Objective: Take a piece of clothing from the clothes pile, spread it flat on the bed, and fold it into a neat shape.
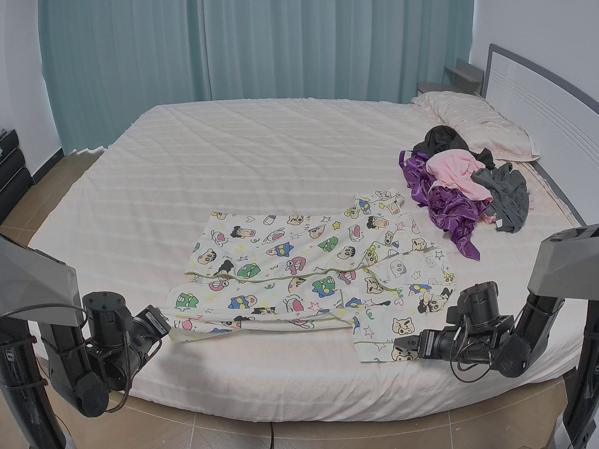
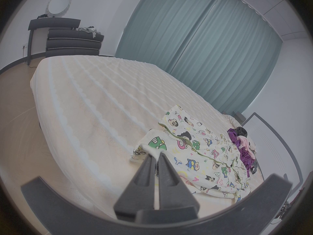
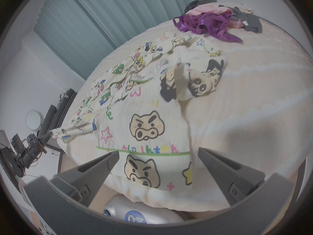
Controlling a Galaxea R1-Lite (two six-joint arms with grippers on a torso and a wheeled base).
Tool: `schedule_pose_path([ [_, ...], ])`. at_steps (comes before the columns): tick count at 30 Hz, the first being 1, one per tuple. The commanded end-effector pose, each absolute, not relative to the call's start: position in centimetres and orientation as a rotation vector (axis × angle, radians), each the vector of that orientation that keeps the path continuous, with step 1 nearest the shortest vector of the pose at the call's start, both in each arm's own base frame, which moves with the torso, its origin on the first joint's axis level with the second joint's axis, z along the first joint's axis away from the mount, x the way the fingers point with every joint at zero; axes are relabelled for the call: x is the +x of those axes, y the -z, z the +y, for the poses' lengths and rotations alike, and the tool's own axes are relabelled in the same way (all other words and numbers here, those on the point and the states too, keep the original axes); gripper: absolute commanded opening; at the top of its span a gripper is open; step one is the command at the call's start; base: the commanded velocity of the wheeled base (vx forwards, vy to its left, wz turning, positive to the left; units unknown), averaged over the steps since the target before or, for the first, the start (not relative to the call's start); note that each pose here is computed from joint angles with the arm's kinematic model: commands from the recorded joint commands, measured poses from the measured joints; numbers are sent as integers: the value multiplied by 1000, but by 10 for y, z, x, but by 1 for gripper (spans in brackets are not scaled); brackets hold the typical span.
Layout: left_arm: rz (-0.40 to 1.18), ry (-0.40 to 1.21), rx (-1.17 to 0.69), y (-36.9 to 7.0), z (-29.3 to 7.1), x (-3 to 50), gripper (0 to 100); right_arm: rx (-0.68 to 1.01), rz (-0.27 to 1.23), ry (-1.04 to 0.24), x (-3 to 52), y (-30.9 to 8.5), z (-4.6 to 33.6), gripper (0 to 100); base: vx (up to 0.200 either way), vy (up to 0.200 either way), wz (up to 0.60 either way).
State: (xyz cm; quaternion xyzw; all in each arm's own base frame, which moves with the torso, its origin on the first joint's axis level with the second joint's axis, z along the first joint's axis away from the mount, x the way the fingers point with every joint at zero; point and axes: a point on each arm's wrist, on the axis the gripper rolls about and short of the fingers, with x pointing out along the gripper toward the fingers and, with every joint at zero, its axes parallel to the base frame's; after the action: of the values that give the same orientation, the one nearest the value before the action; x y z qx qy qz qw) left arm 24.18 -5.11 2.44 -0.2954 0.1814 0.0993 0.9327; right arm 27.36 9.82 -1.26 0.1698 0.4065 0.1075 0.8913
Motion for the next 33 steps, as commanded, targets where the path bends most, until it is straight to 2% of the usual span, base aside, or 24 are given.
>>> schedule_pose_path([
  [1,356,-198,-610,-26,-51,243,0,340,890,-224,273,28,103,100,0,0,0],
  [5,356,-198,-610,-26,-51,243,0,344,882,-220,274,26,102,100,0,0,0],
  [6,356,-196,-610,-26,-52,243,0,344,882,-220,274,25,102,0,0,0,0],
  [20,369,-183,-600,-25,-56,239,0,350,852,-179,267,13,93,0,0,0,0],
  [27,399,-185,-589,-23,-57,231,0,355,832,-195,229,-16,80,0,0,0,0],
  [33,398,-190,-578,-24,-59,227,0,345,833,-203,206,-26,74,0,0,0,0],
])
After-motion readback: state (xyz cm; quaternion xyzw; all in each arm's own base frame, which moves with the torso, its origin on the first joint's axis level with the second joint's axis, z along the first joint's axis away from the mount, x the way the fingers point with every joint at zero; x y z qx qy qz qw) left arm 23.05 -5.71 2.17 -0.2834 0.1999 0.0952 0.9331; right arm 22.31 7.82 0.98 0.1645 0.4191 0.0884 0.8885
